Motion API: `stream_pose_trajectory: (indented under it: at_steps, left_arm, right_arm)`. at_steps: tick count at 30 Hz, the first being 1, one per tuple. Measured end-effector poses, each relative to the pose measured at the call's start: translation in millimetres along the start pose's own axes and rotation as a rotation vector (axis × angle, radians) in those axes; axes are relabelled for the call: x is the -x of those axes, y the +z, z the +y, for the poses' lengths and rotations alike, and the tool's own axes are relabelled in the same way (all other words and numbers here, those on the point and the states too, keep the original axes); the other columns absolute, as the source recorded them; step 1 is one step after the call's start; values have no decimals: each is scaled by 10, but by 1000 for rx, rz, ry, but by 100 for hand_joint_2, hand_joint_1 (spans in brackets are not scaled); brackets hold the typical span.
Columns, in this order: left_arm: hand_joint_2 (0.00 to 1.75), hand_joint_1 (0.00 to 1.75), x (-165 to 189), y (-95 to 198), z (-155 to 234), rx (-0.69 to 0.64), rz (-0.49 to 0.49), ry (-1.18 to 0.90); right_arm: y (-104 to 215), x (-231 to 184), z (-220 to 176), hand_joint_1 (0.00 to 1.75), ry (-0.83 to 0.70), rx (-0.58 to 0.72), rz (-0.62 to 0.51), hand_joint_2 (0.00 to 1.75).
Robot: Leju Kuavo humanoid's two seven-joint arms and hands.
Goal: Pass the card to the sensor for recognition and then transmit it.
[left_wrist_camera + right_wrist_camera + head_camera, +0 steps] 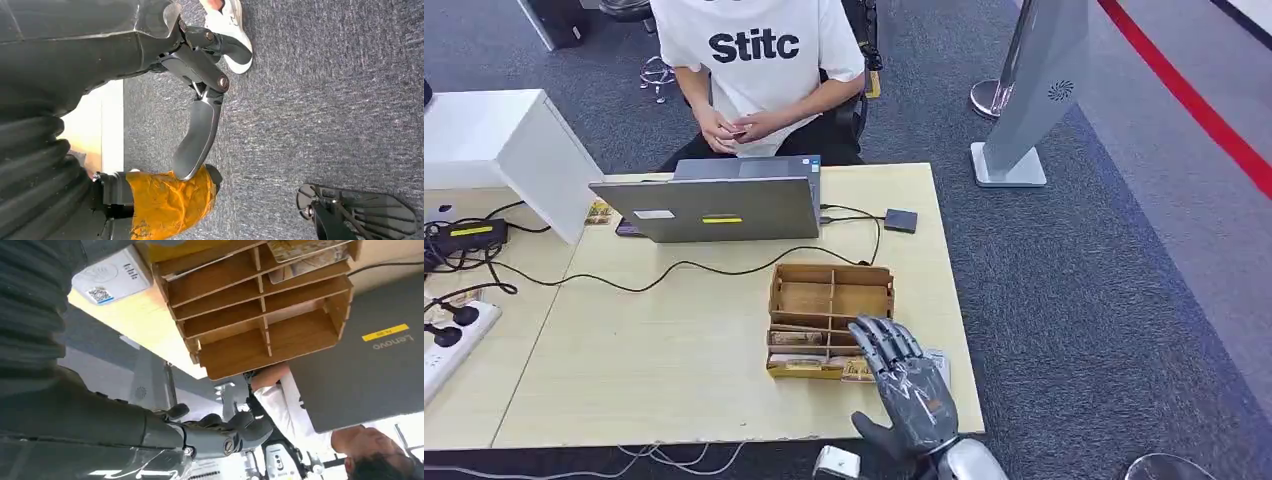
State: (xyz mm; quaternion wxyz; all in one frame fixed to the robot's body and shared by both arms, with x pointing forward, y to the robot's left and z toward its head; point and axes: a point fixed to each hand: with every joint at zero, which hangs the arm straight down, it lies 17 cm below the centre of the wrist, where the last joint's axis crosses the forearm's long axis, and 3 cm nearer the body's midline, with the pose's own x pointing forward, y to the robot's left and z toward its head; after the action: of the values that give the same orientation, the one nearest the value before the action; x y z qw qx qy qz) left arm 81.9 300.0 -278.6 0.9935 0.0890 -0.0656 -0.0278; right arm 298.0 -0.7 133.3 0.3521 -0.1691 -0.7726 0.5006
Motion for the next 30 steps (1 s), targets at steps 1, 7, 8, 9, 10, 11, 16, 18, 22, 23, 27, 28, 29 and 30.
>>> stream_pose_trajectory:
  at_steps: [1,7,8,9,10,11,16,18,22,23,27,28,29,30]
  left_arm:
    - [175,0,0,0,0,0,0,0]
    - [175,0,0,0,0,0,0,0]
    - [175,0,1,0,0,0,0,-2]
    - [175,0,1,0,0,0,0,-3]
    - [175,0,1,0,0,0,0,-3]
    - [175,0,0,0,1,0,0,-5]
    - [175,0,-17,1,-7,1,-9,-9]
    - [175,0,-22,1,-6,0,-10,-10]
    - [175,0,-21,1,-6,0,-10,-17]
    - [175,0,-25,1,-5,0,-11,-18]
    - [175,0,-26,1,-5,0,-11,-25]
    - [175,0,-26,1,-5,0,-11,-27]
    - [175,0,-27,1,-5,0,-11,-27]
    - [175,0,-34,1,-4,0,-12,-27]
  right_arm:
    - [-4,10,12,0,7,-4,0,175]
    - [-6,53,72,0,13,-20,3,175]
    - [-7,60,83,0,16,-23,4,175]
    - [-9,77,94,0,28,-27,7,175]
    - [-13,99,106,0,48,-32,11,175]
    - [-18,130,126,0,79,-38,13,175]
    - [-87,326,224,0,304,-67,24,175]
    - [-96,374,297,0,324,-89,24,175]
    - [-132,463,417,0,335,-127,24,175]
    - [-150,478,446,0,339,-136,22,175]
    - [-199,541,556,0,346,-170,20,175]
    - [-208,560,577,0,348,-176,21,175]
    - [-214,587,616,0,349,-187,24,175]
    - [-215,606,641,63,348,-193,26,175]
